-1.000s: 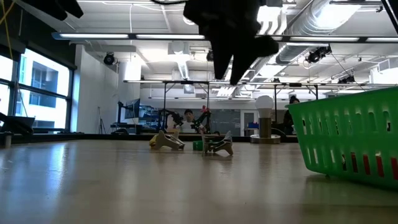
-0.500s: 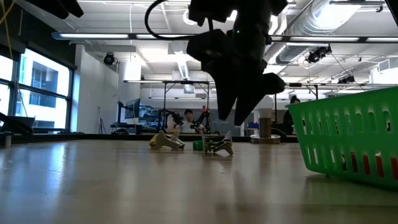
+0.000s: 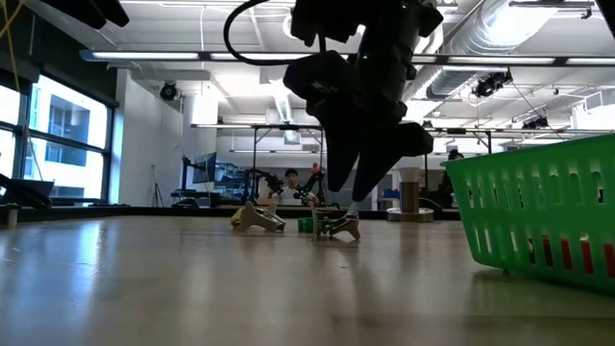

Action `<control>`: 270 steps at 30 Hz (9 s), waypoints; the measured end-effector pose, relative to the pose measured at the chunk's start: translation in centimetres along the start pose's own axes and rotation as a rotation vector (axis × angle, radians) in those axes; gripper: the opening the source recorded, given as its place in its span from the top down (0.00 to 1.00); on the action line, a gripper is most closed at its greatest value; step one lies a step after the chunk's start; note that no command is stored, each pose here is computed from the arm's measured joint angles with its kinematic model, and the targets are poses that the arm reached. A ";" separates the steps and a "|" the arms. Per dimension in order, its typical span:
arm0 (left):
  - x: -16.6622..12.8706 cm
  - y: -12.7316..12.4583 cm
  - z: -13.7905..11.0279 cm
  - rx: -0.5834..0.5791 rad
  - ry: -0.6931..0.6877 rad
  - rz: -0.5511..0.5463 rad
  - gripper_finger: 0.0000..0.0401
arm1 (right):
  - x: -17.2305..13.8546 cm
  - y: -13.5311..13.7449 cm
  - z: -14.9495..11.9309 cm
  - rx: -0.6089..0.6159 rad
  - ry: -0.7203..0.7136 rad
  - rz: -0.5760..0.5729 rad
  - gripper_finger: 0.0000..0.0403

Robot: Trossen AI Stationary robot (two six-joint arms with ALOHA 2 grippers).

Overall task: Pick and place Stapler, Stapler remover, tape
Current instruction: Put the gray staple remover into the right green bin, then put the yellow stapler into the left green bin

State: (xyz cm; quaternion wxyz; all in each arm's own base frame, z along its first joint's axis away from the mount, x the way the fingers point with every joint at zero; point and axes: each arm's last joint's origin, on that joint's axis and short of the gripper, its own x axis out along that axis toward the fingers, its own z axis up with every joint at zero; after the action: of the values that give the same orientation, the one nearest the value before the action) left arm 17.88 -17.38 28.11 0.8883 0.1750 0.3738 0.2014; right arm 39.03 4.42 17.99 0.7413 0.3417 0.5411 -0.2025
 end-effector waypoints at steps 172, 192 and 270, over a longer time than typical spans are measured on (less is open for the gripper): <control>0.0 0.3 0.4 0.022 -0.113 0.095 0.35 | -8.2 6.5 -32.4 0.363 0.157 -0.469 1.00; 0.0 0.0 0.5 -0.007 -0.111 0.069 0.35 | -7.3 6.1 -30.9 0.251 0.201 -0.508 0.77; 24.1 9.6 -1.3 0.174 0.215 -0.494 0.35 | -11.9 11.1 -24.8 -0.435 -0.631 -0.225 0.66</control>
State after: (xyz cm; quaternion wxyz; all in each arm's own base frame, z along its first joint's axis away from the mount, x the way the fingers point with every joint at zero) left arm 30.19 2.86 17.41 0.8474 0.1320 0.5130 -0.0366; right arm 26.08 29.15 27.86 0.8993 0.0367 0.3511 -0.2582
